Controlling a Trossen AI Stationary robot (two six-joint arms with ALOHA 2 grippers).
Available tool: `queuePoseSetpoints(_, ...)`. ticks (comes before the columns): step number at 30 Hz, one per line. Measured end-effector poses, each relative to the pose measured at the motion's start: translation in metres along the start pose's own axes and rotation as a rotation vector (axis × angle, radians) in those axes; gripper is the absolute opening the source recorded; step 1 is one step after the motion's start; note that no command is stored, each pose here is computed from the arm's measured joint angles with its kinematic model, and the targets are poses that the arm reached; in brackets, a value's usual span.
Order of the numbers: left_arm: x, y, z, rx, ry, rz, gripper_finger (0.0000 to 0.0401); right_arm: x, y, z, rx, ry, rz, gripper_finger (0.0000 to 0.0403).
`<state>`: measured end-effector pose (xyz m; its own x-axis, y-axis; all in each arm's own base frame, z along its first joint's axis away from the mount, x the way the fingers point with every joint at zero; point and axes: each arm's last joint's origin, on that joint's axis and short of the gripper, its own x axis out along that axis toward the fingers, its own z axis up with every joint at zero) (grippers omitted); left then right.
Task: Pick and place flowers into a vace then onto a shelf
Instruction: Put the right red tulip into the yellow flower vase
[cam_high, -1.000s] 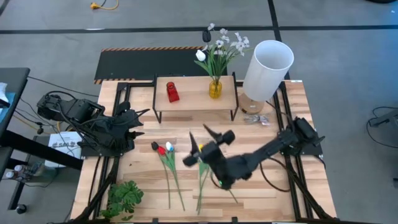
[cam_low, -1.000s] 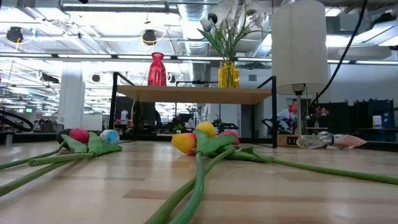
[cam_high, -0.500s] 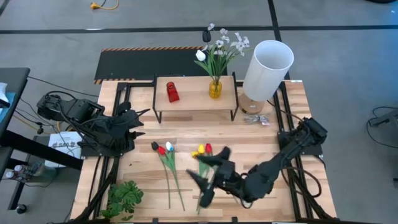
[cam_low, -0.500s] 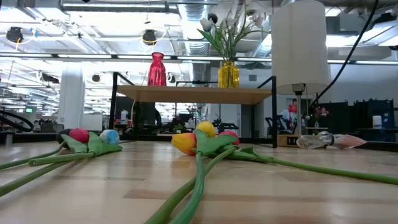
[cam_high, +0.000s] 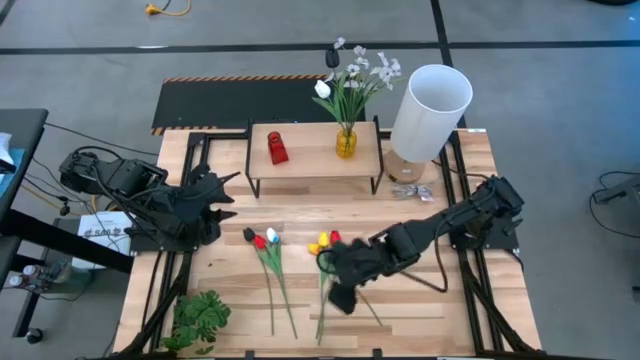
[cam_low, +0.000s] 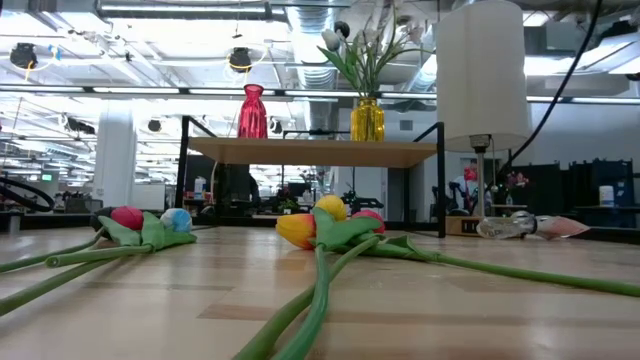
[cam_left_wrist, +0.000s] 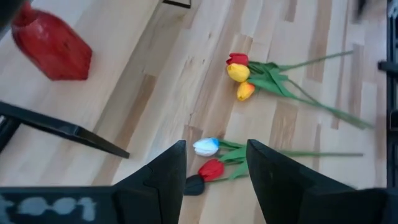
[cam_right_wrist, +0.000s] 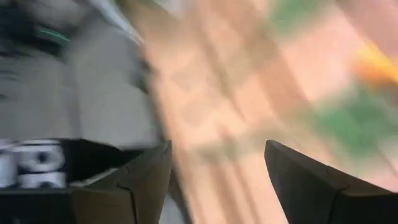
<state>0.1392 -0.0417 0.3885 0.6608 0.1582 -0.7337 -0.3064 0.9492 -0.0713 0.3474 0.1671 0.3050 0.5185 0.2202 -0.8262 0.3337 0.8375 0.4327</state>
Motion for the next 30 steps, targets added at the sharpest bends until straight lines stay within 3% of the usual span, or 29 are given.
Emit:
queuePoseSetpoints(2, 0.0, 0.0, 0.0, -0.035, -0.005, 0.009, 0.0158, -0.003, -0.016, -0.012, 0.071, 0.093, -0.191, 0.0249)
queuePoseSetpoints(5, 0.0, 0.001, 0.0, -0.08, -0.009, 0.016, 0.0158, -0.009, -0.03, -0.028, 0.122, 0.105, -0.454, 0.0249)
queuePoseSetpoints(8, 0.0, 0.001, 0.0, -0.114, -0.012, 0.019, 0.0158, -0.013, -0.031, -0.04, 0.138, 0.059, -0.568, 0.0249)
queuePoseSetpoints(12, 0.0, 0.001, 0.0, -0.142, -0.017, 0.026, 0.0158, -0.004, -0.024, -0.051, 0.118, 0.033, -0.522, 0.0249)
queuePoseSetpoints(17, 0.0, 0.001, 0.0, -0.152, -0.019, 0.028, 0.0158, 0.029, -0.03, -0.071, 0.128, 0.07, -0.428, 0.0249)
queuePoseSetpoints(21, 0.0, 0.001, 0.0, -0.153, -0.019, 0.028, 0.0158, 0.053, -0.045, -0.081, 0.193, 0.083, -0.392, 0.0249)
queuePoseSetpoints(30, 0.0, 0.001, 0.0, -0.15, -0.012, 0.027, 0.0158, 0.066, -0.058, -0.086, 0.341, 0.046, -0.391, 0.0249)
